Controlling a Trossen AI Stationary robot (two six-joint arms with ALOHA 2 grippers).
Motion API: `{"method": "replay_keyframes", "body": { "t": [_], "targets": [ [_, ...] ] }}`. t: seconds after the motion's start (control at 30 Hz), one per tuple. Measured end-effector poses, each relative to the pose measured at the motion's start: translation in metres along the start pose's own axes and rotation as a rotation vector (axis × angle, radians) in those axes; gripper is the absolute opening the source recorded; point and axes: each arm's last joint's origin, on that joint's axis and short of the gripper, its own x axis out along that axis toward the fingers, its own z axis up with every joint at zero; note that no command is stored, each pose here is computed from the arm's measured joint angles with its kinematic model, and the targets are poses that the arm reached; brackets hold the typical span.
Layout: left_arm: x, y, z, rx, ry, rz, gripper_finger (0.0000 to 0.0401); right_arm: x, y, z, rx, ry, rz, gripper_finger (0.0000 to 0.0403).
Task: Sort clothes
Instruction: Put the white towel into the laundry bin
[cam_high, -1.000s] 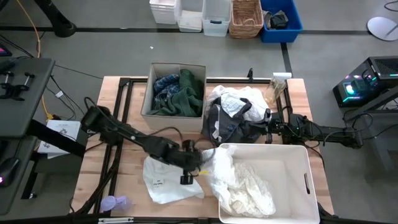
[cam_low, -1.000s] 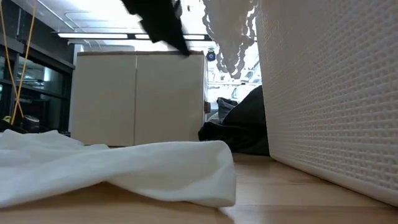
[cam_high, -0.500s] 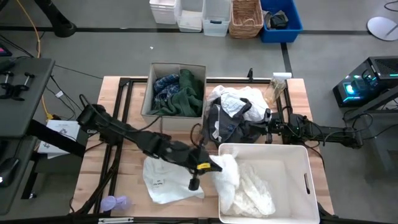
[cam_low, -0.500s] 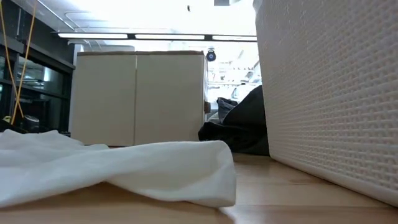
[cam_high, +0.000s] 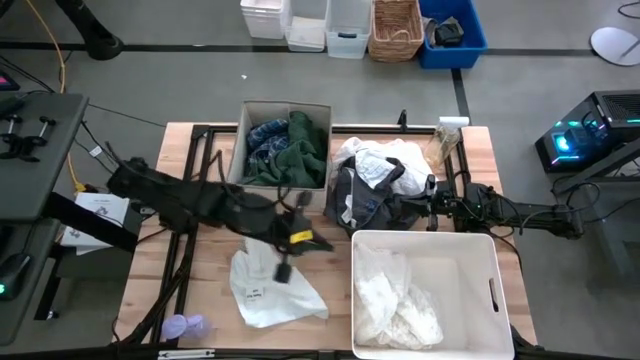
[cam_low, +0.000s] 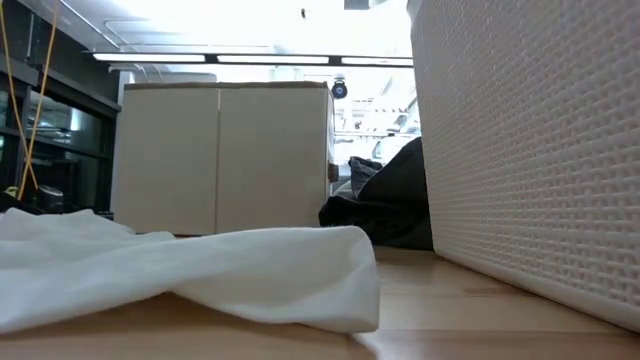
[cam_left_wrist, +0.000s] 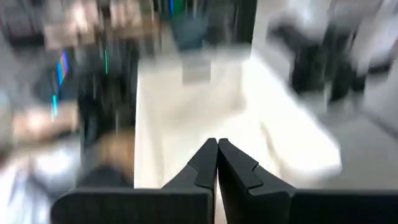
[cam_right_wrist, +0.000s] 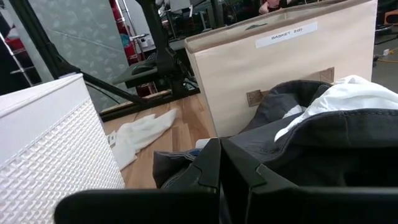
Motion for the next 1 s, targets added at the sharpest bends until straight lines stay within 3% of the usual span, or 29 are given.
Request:
{"method": "replay_keyframes", "body": {
  "t": [0.13,0.27,0.4,0.5,0.63,0.7,0.83,1.0],
  "targets": [
    [-0.017,-0.01,-0.056,-0.062,0.34,-0.072,0.0001,0.0,0.0,0.0,0.0,0.0,0.0,0.0001],
    [-0.041,-0.036,-0.118,-0.181,0.47,-0.125,0.0001,0.0,0.0,0.0,0.0,0.0,0.0,0.0001],
    [-0.045,-0.052,-0.182,-0.312,0.617,-0.1,0.0017,0.0,0.0,0.0,0.0,0.001,0.0,0.0001],
    [-0.043,-0.058,-0.198,-0.357,0.667,-0.204,0.0054,0.0,0.0,0.0,0.0,0.0,0.0,0.0001],
    [-0.032,-0.06,-0.208,-0.233,0.736,-0.267,0.0122,0.0,0.0,0.0,0.0,0.0,0.0,0.0001],
    [-0.025,-0.059,-0.205,-0.226,0.725,-0.266,0.0157,0.0,0.0,0.0,0.0,0.0,0.0,0.0001],
    [-0.01,-0.062,-0.215,-0.317,0.794,-0.202,0.0219,0.0,0.0,0.0,0.0,0.0,0.0,0.0001],
    [0.012,-0.068,-0.238,-0.445,0.874,-0.031,0.0278,0.0,0.0,0.0,0.0,0.0,0.0,0.0001]
  ]
}}
